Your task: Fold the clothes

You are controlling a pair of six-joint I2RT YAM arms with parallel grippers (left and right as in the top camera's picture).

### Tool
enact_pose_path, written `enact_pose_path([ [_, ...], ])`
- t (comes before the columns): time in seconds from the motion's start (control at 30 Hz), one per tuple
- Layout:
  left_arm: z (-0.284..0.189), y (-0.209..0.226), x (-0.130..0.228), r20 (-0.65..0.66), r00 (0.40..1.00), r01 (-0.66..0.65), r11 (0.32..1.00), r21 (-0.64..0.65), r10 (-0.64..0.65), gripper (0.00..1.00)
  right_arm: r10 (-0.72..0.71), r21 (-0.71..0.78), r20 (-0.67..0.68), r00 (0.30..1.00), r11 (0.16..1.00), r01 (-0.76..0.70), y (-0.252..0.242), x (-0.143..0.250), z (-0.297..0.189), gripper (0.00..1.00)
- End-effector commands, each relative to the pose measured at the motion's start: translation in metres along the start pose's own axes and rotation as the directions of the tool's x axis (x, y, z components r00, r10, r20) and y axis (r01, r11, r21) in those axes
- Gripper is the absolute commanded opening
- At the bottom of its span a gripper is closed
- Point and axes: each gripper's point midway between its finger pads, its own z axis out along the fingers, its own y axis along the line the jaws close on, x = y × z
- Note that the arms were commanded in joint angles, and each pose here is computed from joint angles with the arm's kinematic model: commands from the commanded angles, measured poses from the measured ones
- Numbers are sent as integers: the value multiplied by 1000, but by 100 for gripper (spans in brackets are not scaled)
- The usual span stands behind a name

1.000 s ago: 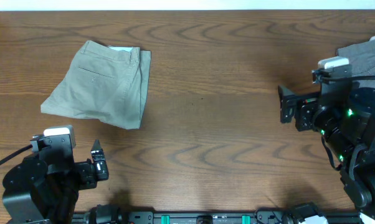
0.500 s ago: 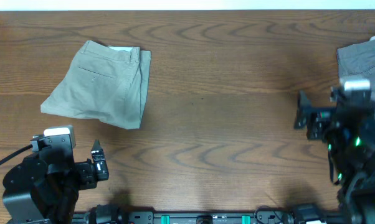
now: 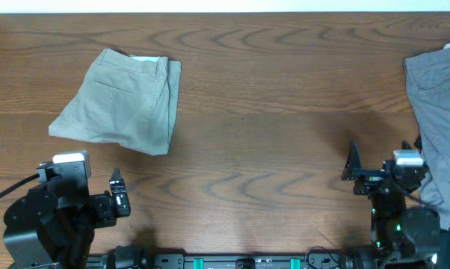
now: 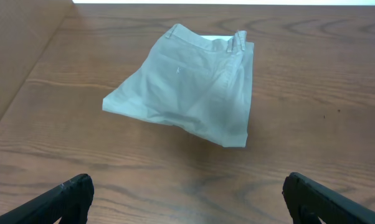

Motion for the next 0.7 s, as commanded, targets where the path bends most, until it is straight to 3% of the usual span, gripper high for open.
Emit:
enact_pose_path([
  [0.0,0,1,1,-2,1000,-7,1000,-7,7,98,6,5,80,997,1000,-6,-1,3,2,99],
  [0.13,0,1,1,-2,1000,-7,1000,-6,7,98,36,1,176,984,999,-37,-1,11,6,99],
  [0.33,0,1,1,-1,1000,-7,1000,-6,7,98,80,-10,201,976,997,-79,0,39,12,99],
  [0.67,0,1,1,-1,1000,-7,1000,-6,7,98,62,-46,-10,998,997,-62,13,92,15,99],
])
